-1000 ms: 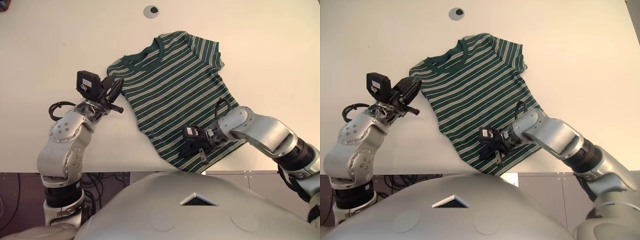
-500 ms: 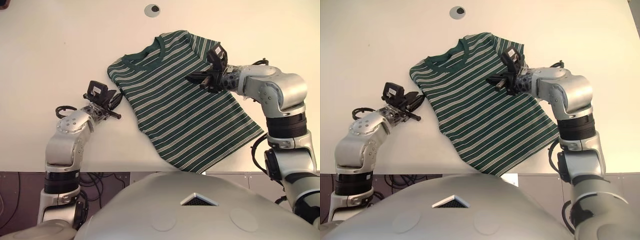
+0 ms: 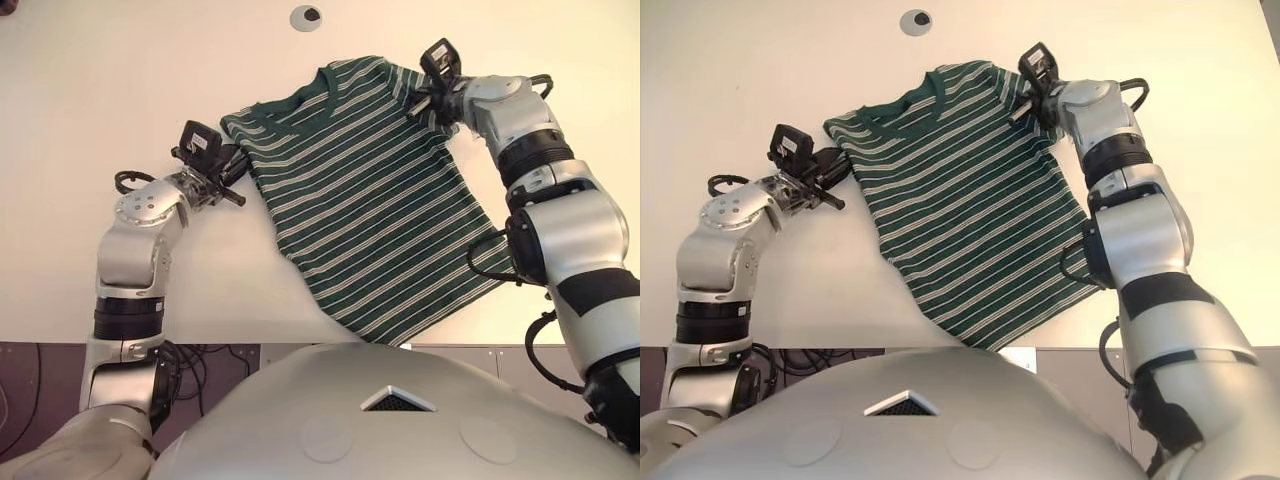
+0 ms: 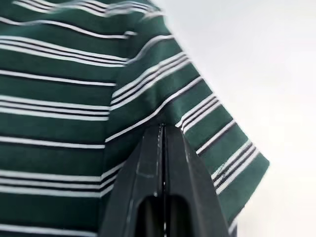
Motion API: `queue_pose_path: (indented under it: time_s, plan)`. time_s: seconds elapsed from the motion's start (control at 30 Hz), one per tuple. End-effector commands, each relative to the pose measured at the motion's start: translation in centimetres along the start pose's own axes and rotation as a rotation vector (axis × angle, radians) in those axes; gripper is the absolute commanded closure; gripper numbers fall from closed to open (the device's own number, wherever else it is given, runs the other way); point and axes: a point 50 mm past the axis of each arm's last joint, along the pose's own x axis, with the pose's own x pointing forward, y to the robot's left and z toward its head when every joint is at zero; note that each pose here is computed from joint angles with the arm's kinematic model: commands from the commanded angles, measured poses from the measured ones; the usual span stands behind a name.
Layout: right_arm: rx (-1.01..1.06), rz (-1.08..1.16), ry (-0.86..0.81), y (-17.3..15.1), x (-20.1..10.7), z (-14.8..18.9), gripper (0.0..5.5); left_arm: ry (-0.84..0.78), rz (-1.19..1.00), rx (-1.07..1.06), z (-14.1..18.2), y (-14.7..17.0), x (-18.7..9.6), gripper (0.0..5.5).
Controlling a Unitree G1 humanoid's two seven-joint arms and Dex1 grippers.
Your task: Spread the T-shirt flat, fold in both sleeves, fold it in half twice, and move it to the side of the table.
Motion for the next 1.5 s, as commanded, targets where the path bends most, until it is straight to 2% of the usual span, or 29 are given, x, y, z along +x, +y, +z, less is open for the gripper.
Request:
queue_pose_path:
  time_s: [0.03, 0.17, 0.23, 0.43, 0.53, 0.63, 0.73, 0.8, 0.9, 1.03, 1.2, 1.33, 1.5]
  plan:
    - [0.037, -0.262, 0.157, -4.0, -1.7, -4.9, 5.5, 0.004, 0.009, 0.026, 0.3, 0.7, 0.2, 4.3]
    - [0.077, -0.416, 0.214, -6.6, -3.5, -7.4, 5.5, -0.003, 0.013, 0.03, 0.4, 0.9, 0.4, 4.3]
    - [0.107, -0.444, 0.169, -7.1, -3.8, -7.2, 5.5, -0.009, 0.011, 0.032, 0.4, 0.8, 0.6, 4.3]
    - [-0.02, -0.492, -0.331, -6.2, -3.5, 1.7, 5.5, -0.035, -0.002, 0.036, 0.9, 0.4, 0.8, 4.3]
    - [-0.003, -0.269, -0.442, -2.0, -2.1, 3.7, 5.5, -0.041, -0.003, 0.038, 1.0, 0.3, 0.8, 4.3]
    - [0.061, 0.058, -0.436, 3.3, -2.1, 2.2, 5.5, -0.052, -0.004, 0.04, 1.2, 0.1, 0.7, 4.3]
    - [0.084, 0.391, -0.442, 7.1, -7.0, -0.7, 5.5, -0.063, -0.013, 0.038, 1.3, -0.5, 0.1, 4.3]
    - [0.065, 0.449, -0.427, 7.1, -8.9, -1.2, 5.5, -0.061, -0.012, 0.035, 1.1, -0.6, -0.1, 4.3]
    - [-0.052, 0.537, -0.324, 8.4, -10.3, -1.4, 5.5, -0.063, 0.001, 0.02, 0.9, -0.8, -0.6, 4.3]
    - [-0.066, 0.602, -0.165, 11.1, -10.1, -2.1, 5.5, -0.069, 0.005, 0.008, 1.0, -1.2, -0.8, 4.3]
    - [-0.108, 0.579, -0.015, 14.1, -8.5, -3.2, 5.5, -0.073, 0.009, 0.0, 1.3, -1.4, -1.1, 4.3]
    - [-0.146, 0.679, 0.04, 16.8, -8.9, -4.2, 5.5, -0.066, 0.012, -0.013, 1.0, -1.8, -1.5, 4.3]
    - [-0.172, 0.927, 0.021, 19.3, -10.6, -3.9, 5.5, -0.039, 0.013, -0.032, 0.3, -2.3, -2.1, 4.3]
